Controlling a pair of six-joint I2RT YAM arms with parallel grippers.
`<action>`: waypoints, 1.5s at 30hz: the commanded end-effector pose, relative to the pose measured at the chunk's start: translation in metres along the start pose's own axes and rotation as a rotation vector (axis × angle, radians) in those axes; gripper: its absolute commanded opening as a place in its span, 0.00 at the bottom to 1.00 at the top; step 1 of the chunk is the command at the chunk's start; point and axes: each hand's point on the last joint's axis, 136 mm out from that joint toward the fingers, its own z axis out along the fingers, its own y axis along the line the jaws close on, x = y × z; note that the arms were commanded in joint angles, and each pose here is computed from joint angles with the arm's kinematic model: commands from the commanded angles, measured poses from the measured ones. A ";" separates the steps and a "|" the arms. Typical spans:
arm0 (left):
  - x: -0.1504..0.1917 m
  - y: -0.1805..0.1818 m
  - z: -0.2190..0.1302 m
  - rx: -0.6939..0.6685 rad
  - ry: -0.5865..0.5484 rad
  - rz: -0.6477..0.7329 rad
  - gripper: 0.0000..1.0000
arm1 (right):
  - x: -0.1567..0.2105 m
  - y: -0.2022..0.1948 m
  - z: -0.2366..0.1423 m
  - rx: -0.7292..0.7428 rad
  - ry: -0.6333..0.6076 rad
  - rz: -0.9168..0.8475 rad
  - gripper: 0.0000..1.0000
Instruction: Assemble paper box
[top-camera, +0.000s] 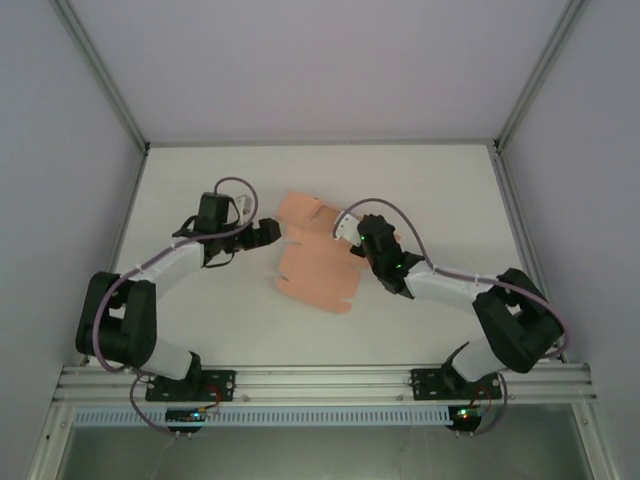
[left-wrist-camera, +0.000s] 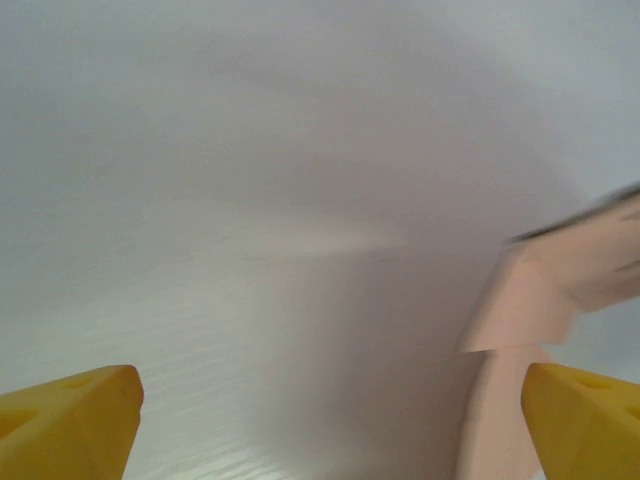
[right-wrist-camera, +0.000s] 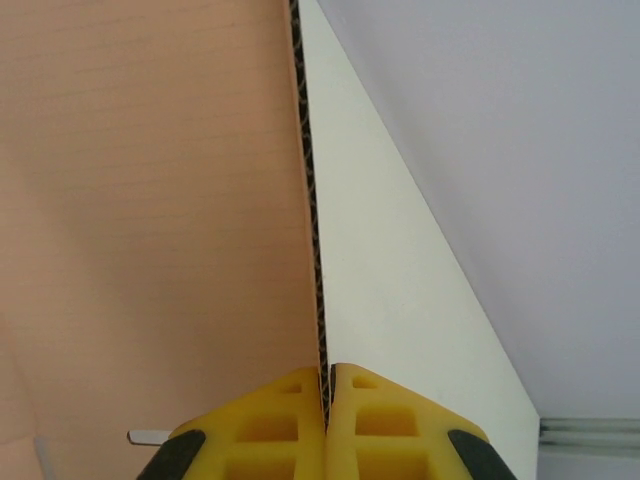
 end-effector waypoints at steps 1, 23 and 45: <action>0.004 0.017 0.002 -0.070 0.009 0.009 0.99 | 0.002 0.011 -0.008 -0.081 -0.015 0.054 0.00; 0.011 -0.070 0.012 0.364 0.003 0.231 0.91 | -0.002 0.018 -0.005 -0.168 -0.020 0.180 0.00; -0.007 -0.092 0.002 0.495 -0.042 0.208 0.44 | 0.007 0.005 -0.009 -0.200 0.042 0.287 0.00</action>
